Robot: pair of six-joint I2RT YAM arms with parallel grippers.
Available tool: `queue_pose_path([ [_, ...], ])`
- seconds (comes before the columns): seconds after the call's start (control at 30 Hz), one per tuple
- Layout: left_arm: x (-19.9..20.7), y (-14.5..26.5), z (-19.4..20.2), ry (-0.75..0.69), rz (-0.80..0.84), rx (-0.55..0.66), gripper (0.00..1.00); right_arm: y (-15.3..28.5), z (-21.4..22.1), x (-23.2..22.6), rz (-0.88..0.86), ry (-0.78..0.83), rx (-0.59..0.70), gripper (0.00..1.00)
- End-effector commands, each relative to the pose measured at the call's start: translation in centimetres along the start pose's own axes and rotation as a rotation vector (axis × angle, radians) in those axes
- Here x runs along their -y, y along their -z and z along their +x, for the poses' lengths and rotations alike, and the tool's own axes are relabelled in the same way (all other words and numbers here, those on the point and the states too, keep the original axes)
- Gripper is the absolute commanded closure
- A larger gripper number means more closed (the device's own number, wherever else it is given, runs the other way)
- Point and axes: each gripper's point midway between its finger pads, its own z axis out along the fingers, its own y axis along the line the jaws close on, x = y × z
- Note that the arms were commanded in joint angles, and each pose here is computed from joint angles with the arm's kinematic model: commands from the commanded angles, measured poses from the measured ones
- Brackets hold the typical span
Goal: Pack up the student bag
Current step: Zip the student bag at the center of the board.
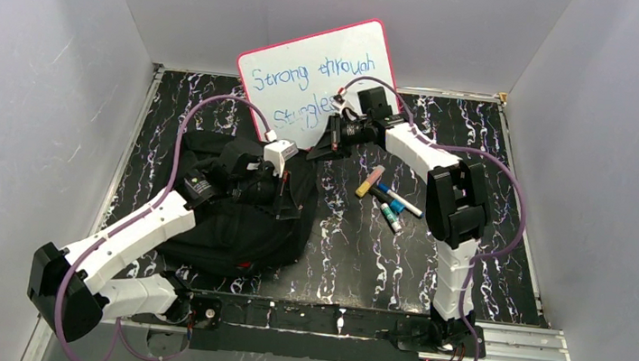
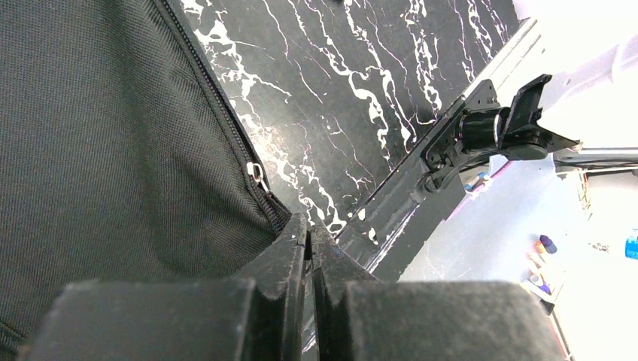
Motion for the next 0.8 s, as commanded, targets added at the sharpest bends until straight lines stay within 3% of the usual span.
queue_pose_path([
  [0.0,3.0,2.1,1.0,0.015,0.079,-0.051,1.00,3.4,-6.2,0.7,0.020,0.112,0.191,0.90],
  [0.17,1.2,0.3,-1.7,0.039,-0.026,0.021,1.00,4.9,-4.3,-0.5,0.037,0.150,0.200,0.59],
  [0.27,0.3,-0.6,-3.6,0.036,-0.078,0.077,1.00,6.0,-2.0,-0.1,0.085,0.131,0.213,0.47],
  [0.53,-1.5,-2.9,-8.2,0.020,-0.140,0.138,1.00,9.7,4.7,1.3,0.263,0.071,0.316,0.39],
  [0.77,-3.5,-4.0,-11.7,0.030,-0.126,0.157,1.00,9.3,9.7,-0.8,0.314,0.011,0.423,0.25],
])
